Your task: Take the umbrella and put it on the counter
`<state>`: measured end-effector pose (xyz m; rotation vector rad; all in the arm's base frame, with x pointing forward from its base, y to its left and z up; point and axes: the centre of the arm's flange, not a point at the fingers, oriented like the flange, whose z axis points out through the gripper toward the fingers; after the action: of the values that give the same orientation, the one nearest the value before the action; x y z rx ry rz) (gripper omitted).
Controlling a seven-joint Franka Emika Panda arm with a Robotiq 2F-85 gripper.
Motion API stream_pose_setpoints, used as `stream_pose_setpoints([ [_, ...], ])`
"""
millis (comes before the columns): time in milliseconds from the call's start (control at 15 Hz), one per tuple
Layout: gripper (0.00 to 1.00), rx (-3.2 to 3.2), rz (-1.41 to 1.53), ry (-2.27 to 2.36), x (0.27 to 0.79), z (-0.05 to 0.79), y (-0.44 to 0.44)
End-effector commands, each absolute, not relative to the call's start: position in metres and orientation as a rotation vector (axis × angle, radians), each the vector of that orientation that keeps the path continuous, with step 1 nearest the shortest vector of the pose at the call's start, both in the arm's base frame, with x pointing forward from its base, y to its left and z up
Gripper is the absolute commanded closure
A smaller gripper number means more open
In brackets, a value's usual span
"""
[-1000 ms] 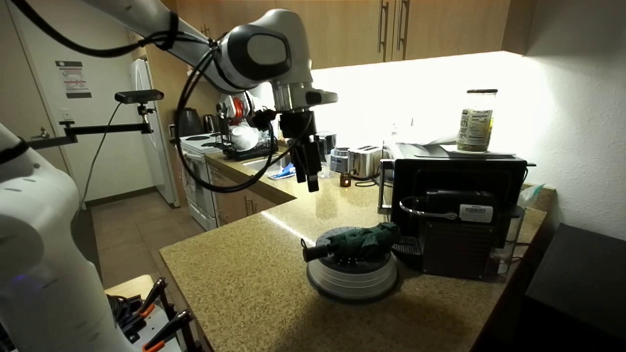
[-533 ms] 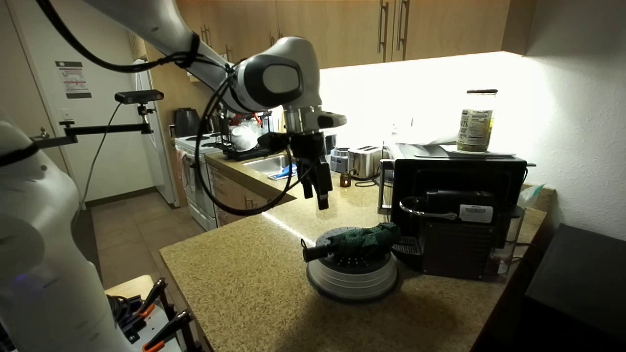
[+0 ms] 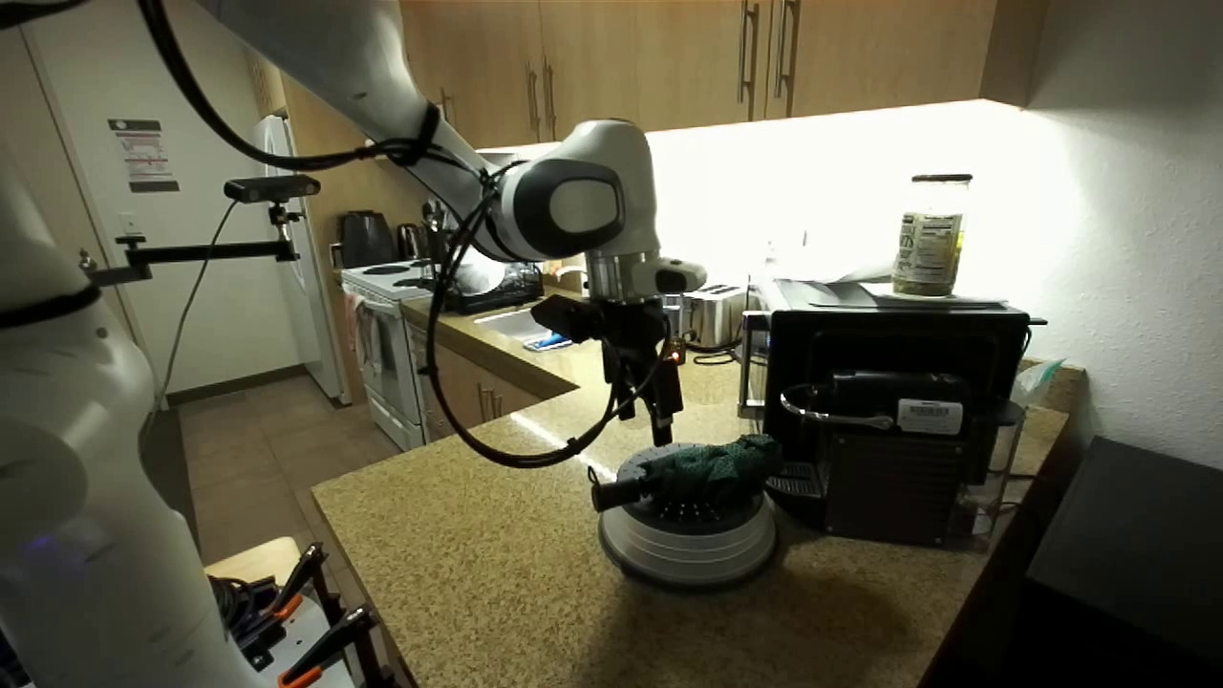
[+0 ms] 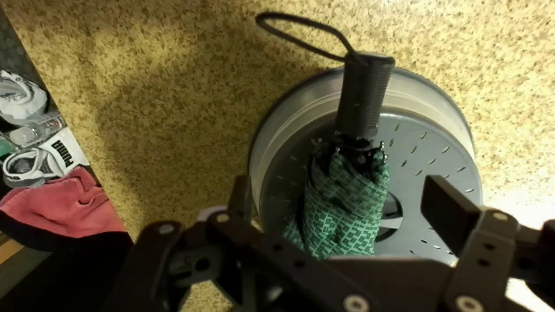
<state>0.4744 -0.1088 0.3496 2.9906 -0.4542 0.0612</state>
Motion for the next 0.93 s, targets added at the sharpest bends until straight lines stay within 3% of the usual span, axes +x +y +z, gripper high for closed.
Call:
stream_pose_setpoints([
  [0,0.0,3.017,0.125,-0.362,0.49,0.342,-0.122],
  [867,0.0,3.038,0.134,-0.301,0.494,0.338,-0.117],
])
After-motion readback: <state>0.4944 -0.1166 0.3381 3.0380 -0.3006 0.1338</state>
